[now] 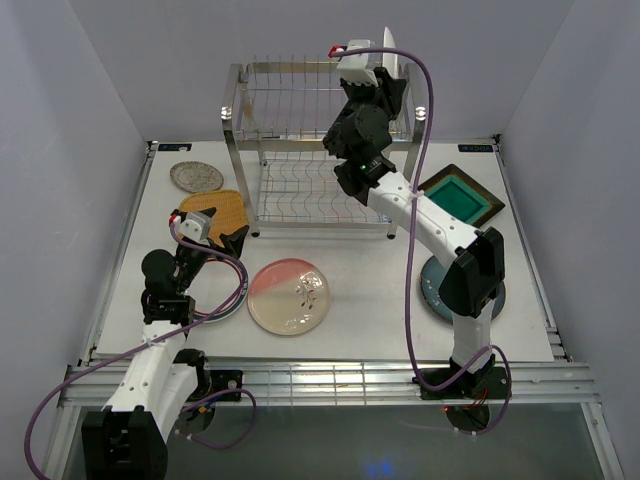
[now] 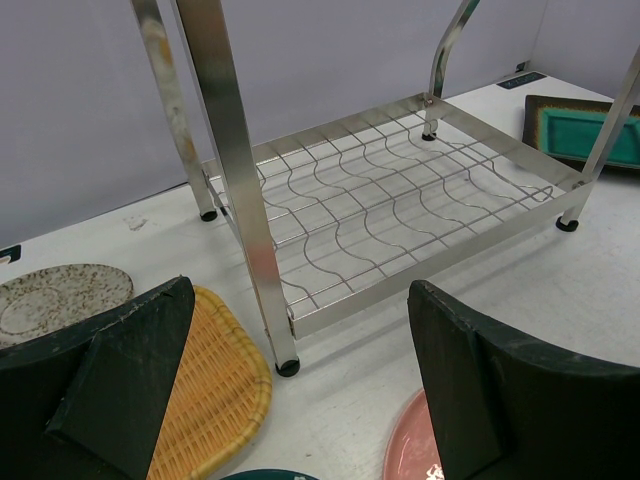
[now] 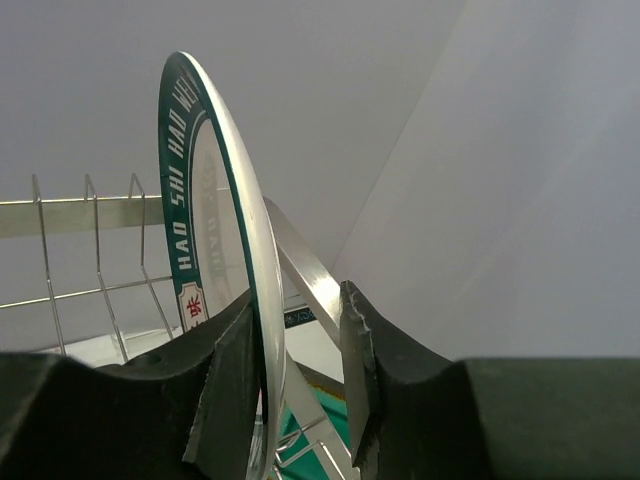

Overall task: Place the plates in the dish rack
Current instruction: Insert the plate into the dish rack.

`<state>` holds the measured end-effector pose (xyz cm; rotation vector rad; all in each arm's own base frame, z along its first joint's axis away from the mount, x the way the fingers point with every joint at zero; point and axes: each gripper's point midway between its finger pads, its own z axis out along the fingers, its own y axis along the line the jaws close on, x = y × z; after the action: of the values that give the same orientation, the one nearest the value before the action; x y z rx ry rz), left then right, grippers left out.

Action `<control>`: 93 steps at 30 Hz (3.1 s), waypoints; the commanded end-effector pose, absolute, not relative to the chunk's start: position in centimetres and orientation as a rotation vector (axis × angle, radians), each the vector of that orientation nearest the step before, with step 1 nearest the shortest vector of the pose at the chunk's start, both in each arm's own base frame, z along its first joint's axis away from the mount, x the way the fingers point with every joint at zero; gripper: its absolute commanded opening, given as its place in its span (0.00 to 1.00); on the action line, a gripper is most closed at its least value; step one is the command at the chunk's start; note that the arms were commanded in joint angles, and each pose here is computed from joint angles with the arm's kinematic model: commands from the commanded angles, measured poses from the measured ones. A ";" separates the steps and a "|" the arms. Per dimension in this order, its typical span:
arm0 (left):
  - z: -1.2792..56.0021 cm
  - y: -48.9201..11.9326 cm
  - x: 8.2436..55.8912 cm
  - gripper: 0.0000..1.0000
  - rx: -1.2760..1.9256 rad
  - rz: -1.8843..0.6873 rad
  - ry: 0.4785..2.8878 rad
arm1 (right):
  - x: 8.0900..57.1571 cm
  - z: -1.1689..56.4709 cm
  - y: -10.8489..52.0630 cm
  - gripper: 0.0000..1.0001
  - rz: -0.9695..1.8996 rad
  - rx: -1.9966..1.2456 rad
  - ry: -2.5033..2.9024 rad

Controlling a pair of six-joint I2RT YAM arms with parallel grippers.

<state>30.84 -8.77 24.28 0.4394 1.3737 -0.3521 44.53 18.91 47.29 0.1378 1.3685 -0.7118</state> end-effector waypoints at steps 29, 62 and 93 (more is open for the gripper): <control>25.7 -9.1 30.3 0.98 0.454 -0.362 1.340 | 42.7 49.3 17.1 0.46 -0.584 0.217 1.363; 25.8 -9.1 30.3 0.98 0.456 -0.359 1.337 | 43.4 51.0 18.0 0.15 -0.544 0.163 1.370; 25.8 -9.2 30.3 0.98 0.456 -0.367 1.338 | 42.3 54.1 16.5 0.08 -0.340 0.204 1.355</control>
<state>30.54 -8.83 24.54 0.4434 1.3666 -0.3535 44.49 18.25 48.73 0.0846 1.4503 -0.5145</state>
